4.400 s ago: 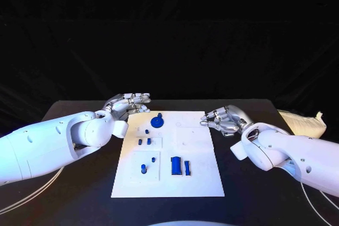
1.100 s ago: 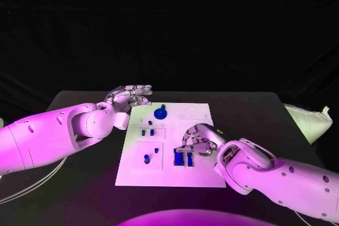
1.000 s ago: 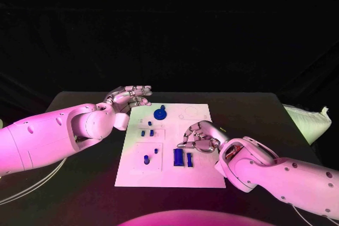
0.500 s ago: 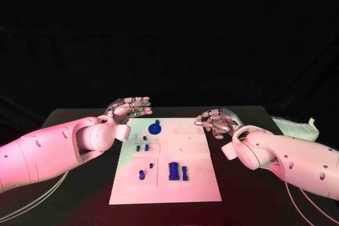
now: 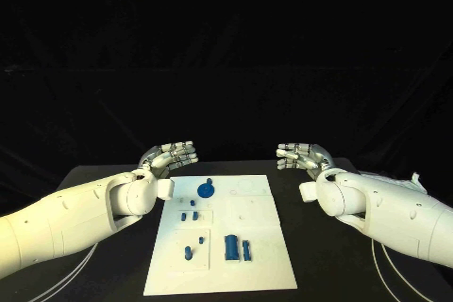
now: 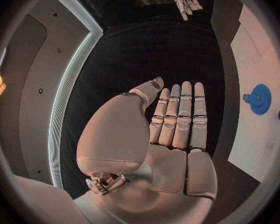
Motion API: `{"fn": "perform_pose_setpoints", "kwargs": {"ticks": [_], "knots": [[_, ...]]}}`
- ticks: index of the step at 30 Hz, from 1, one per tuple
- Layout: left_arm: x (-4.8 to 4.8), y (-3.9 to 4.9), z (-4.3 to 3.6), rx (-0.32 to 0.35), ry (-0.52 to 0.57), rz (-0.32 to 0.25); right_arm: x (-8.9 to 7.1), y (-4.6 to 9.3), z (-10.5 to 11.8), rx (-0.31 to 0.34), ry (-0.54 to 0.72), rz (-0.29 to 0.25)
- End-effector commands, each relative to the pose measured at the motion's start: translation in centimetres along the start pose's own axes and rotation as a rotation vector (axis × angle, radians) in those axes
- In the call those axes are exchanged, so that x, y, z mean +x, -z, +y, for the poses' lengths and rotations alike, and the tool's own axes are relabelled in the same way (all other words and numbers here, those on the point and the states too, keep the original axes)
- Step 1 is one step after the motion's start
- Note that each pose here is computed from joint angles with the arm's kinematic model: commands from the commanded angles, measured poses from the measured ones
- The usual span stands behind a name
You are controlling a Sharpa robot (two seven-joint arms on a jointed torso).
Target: Assemble the parts on the task board
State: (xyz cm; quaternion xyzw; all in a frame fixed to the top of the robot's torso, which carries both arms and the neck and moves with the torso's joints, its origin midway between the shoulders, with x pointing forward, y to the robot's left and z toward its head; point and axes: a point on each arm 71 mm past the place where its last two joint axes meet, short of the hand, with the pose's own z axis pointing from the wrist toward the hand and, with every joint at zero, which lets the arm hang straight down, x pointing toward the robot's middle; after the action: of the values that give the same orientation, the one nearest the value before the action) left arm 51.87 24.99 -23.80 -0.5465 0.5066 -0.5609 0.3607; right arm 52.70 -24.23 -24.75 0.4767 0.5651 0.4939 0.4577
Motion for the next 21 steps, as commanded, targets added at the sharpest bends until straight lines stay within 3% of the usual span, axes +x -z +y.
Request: {"fn": "perform_pose_setpoints", "kwargs": {"ticks": [1,5,6,12,18,21], "knots": [[-0.20,-0.16,-0.23,0.035,0.013,-0.018,0.6,-0.1,0.6,-0.062,-0.079,0.068],[-0.49,-0.24,-0.29,0.042,0.009,-0.028,1.1,-0.1,1.0,-0.086,-0.061,0.106],[-0.52,-0.17,-0.07,0.013,-0.001,-0.020,0.5,-0.1,0.5,-0.034,-0.035,0.038],[0.07,0.13,0.13,0.017,-0.020,-0.031,1.0,0.4,0.7,-0.043,-0.040,0.023],[1.83,1.15,0.60,0.034,-0.079,-0.061,2.7,2.0,1.1,-0.067,-0.053,-0.021],[3.26,2.08,0.82,0.055,-0.126,-0.085,3.8,3.5,1.5,-0.079,-0.059,-0.054]]}}
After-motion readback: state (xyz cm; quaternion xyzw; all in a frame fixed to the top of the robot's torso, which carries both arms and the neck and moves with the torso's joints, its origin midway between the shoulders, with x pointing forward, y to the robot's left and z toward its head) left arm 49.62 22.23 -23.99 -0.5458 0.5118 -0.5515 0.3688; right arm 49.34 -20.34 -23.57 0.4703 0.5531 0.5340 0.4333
